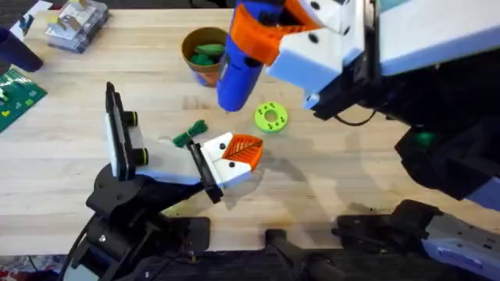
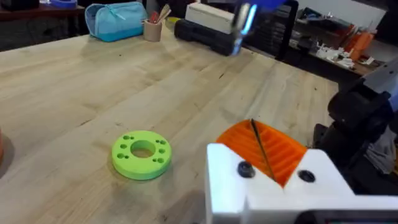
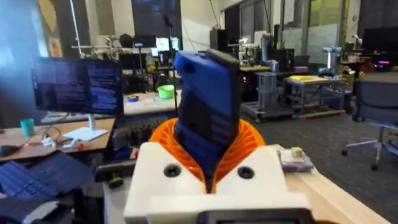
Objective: Pick up the gripper from the table and insert it into the empty holder that is missing its gripper. Then pick up a screw, insert it into the mounting hole, and use the screwdriver to tighten it. Finally, clean up the table by picking up the vegetable and placing it into the bucket.
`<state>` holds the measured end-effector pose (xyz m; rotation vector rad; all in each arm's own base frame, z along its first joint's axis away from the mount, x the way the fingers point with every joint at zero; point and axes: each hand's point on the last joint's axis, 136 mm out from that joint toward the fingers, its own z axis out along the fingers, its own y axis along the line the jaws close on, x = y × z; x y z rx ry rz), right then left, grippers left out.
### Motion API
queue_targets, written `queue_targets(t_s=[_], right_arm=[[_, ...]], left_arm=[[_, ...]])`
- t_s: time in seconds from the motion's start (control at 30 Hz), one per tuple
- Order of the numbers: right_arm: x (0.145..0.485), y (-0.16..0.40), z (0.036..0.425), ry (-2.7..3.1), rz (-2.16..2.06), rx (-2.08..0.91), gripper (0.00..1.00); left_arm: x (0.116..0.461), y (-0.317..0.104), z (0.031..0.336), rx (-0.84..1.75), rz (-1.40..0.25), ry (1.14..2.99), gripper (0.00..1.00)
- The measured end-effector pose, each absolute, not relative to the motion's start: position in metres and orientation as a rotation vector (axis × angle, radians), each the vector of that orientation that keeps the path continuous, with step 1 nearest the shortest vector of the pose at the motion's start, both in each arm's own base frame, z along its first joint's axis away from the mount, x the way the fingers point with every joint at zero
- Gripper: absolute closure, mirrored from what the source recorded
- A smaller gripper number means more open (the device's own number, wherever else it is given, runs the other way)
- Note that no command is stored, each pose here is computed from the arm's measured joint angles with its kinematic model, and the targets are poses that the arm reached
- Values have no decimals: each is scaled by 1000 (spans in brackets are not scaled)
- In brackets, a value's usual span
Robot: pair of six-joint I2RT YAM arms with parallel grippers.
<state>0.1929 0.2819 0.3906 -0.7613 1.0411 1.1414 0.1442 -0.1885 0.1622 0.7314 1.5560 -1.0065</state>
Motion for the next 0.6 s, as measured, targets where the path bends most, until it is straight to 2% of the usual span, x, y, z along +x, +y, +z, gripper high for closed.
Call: queue_targets(t_s=[0.17, 0.43, 0.6], right_arm=[[186, 286, 395, 1035, 1172, -768, 975], [187, 298, 368, 1171, 1206, -800, 976], [187, 299, 365, 1186, 1208, -803, 976]], left_arm=[[144, -188, 162, 731, -1006, 1556, 986], [144, -188, 162, 731, -1007, 1556, 986], [144, -188, 162, 731, -1006, 1556, 986]])
